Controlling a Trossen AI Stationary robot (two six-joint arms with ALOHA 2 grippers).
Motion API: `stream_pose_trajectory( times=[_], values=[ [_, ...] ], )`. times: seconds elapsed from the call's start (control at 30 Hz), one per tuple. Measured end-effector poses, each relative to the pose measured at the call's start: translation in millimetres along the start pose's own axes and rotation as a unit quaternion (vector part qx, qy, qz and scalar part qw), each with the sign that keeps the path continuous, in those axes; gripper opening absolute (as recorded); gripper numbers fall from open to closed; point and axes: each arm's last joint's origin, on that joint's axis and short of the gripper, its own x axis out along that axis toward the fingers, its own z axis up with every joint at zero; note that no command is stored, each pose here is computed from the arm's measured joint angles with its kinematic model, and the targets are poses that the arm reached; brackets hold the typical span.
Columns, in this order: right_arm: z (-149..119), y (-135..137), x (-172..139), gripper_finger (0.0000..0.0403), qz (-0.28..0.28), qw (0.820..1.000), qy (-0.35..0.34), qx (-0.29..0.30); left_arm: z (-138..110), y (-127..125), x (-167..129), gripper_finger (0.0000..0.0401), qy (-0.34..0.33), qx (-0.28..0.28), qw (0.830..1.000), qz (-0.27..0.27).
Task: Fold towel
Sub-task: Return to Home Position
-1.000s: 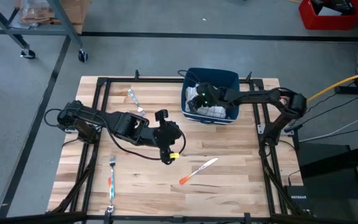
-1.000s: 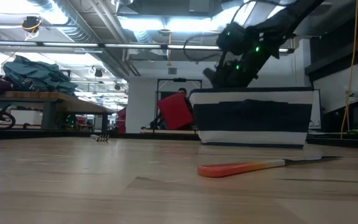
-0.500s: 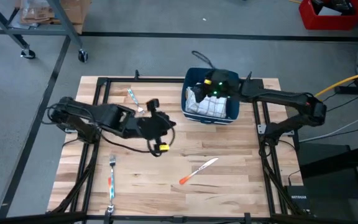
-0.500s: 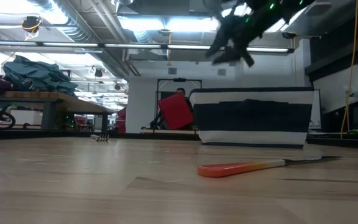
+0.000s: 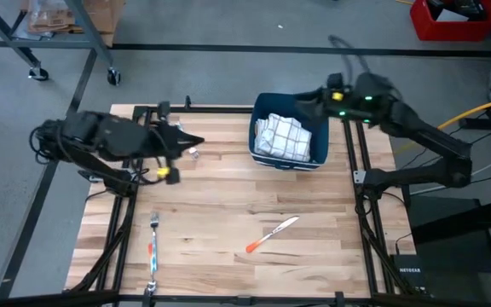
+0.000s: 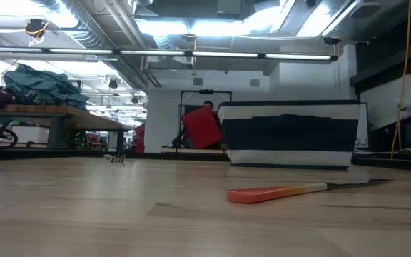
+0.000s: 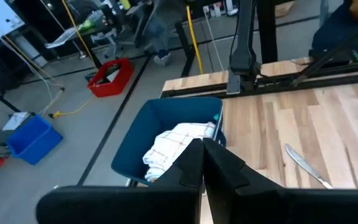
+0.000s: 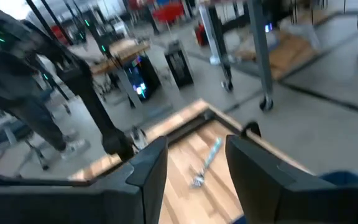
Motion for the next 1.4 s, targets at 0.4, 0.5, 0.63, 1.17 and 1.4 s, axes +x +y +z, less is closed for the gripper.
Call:
stream_pose_trajectory(
  times=[0.4, 0.5, 0.63, 1.17, 1.4],
  values=[
    [17, 11, -47, 0.0168, 0.022, 0.998, -0.061, -0.006, -6, 22, -30, 0.0003, -0.021, 0.009, 1.0, 0.001],
    [16, 11, -57, 0.0168, 0.021, 0.998, -0.059, -0.006, -8, 21, -30, 0.0003, -0.013, 0.052, 0.999, 0.001],
    [3, 8, -74, 0.0168, -0.001, 1.0, -0.005, -0.016, -21, 21, -30, 0.0004, 0.048, 0.084, 0.995, -0.007],
    [-49, -9, -133, 0.0168, -0.107, 0.978, 0.174, -0.03, -103, 12, -19, 0.0004, 0.126, -0.006, 0.992, 0.015],
    [-103, -27, -119, 0.0168, -0.04, 0.991, 0.131, 0.015, -165, -6, -3, 0.0004, 0.075, -0.081, 0.994, 0.017]
  ],
)
